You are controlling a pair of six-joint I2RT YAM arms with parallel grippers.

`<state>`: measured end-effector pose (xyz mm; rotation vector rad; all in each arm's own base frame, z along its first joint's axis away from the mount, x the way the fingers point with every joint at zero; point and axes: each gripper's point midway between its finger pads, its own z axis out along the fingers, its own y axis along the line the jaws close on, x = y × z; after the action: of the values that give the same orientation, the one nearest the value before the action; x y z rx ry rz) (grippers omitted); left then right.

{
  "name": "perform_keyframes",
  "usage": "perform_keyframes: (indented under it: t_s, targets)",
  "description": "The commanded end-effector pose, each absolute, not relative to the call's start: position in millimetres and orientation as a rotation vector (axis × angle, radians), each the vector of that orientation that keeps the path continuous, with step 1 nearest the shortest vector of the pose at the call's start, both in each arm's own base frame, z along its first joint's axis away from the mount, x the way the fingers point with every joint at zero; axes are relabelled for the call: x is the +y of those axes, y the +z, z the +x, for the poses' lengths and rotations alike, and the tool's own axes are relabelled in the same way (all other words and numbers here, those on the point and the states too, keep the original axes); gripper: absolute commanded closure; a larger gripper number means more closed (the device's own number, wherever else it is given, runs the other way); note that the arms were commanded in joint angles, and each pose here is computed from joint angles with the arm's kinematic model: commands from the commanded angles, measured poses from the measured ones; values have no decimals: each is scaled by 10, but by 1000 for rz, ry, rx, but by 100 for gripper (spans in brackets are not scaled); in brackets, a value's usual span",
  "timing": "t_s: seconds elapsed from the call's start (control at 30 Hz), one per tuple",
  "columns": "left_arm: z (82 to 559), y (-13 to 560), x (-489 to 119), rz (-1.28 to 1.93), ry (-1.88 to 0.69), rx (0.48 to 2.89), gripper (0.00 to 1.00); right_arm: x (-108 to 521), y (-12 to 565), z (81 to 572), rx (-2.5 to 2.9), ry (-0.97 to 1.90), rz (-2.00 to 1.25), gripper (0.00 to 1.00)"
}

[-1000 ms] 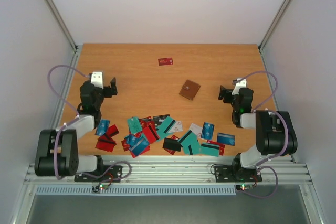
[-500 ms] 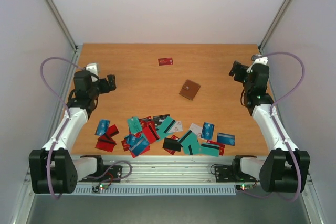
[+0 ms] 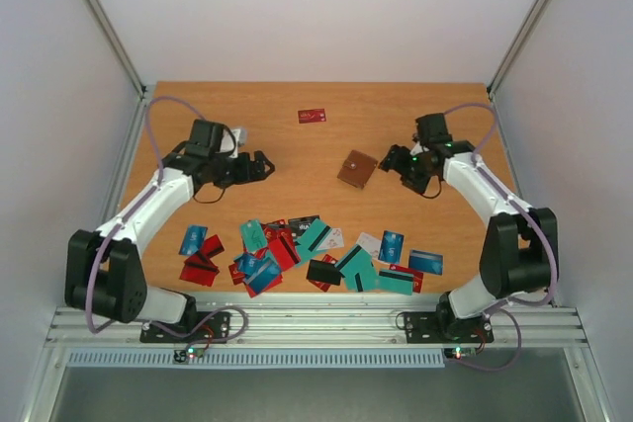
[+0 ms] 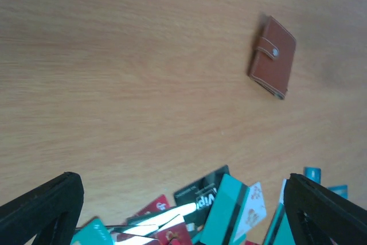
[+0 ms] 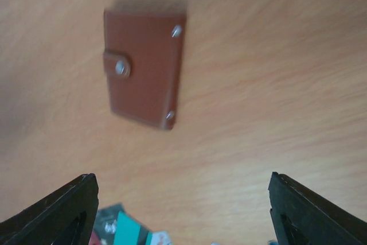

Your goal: Put the credit cards into the card holder

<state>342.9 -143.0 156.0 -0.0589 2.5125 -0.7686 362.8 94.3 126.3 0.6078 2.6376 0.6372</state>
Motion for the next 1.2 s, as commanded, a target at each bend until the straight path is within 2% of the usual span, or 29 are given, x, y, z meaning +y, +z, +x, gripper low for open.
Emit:
perform_keyframes:
  t_s: [0.0,0.13,0.33,0.83,0.93,1.17]
  targets:
    - [3440,1615,-1654,-91,-834,2581,5,1370,1170,3528,2756,741,656,18]
    - [3459,1595,-1822,-59,-850,2616,7,1495,976,3518,2834,721,665,21]
    - [3465,1527,-1972,-44,-904,2638,10,1558,813,3636,2870,716,648,39]
    - [3531,1412,-2074,-17,-919,2659,11,1730,496,3867,2924,792,627,64]
    - [3553,1415,-2085,-19,-921,2661,11,1737,407,3861,2940,791,628,67]
    - [3577,1412,-2096,-20,-924,2666,12,1735,217,3887,2962,786,590,68]
